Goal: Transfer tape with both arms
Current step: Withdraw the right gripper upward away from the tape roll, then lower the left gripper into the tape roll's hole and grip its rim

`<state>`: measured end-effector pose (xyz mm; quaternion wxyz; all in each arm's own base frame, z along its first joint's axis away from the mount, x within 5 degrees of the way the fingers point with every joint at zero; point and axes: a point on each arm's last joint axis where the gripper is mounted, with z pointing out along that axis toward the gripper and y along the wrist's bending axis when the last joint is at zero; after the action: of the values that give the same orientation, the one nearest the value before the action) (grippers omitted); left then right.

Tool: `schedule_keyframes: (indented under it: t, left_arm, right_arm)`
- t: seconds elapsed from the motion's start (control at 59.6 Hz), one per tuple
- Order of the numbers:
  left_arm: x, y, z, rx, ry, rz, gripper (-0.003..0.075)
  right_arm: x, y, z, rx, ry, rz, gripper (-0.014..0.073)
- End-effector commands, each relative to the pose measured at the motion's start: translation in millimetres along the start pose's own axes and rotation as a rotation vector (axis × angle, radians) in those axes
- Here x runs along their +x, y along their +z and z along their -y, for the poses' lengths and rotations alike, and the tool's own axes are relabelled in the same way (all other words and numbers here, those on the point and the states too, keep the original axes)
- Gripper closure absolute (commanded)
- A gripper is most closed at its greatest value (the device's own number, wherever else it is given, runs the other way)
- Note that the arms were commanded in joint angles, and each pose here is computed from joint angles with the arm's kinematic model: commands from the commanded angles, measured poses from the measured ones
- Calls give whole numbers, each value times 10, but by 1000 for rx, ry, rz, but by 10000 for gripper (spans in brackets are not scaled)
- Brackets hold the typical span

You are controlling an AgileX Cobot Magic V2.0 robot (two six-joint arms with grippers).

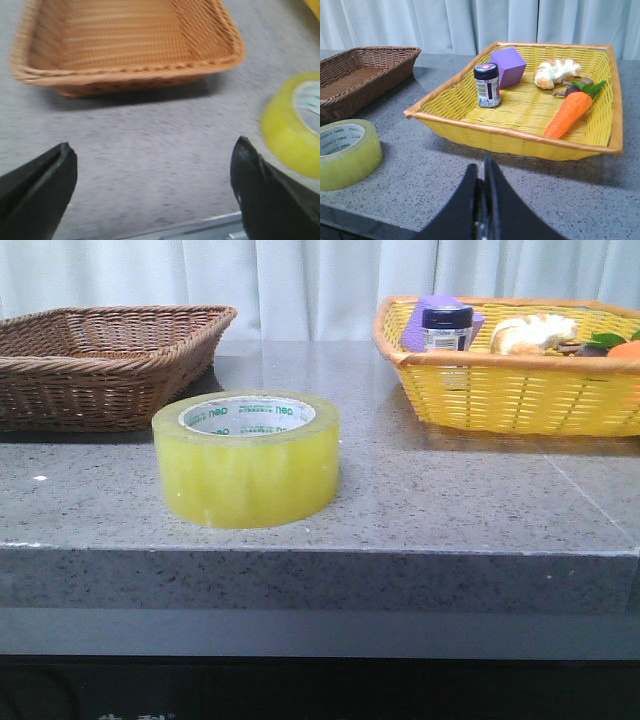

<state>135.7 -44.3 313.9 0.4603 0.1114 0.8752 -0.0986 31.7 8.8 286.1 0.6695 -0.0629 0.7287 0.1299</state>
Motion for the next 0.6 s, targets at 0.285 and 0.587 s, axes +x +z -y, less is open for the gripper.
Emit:
schedule_keyframes:
  t: [0.285,0.587]
  left_arm:
    - [-464,716,675,270,-22,-118,104]
    - [-528,1346,973,287,-2,-208,104]
  right_arm:
    - [-128,7,-12,-5,-2,100,685]
    - [-134,7,-12,-6,-2,105,685]
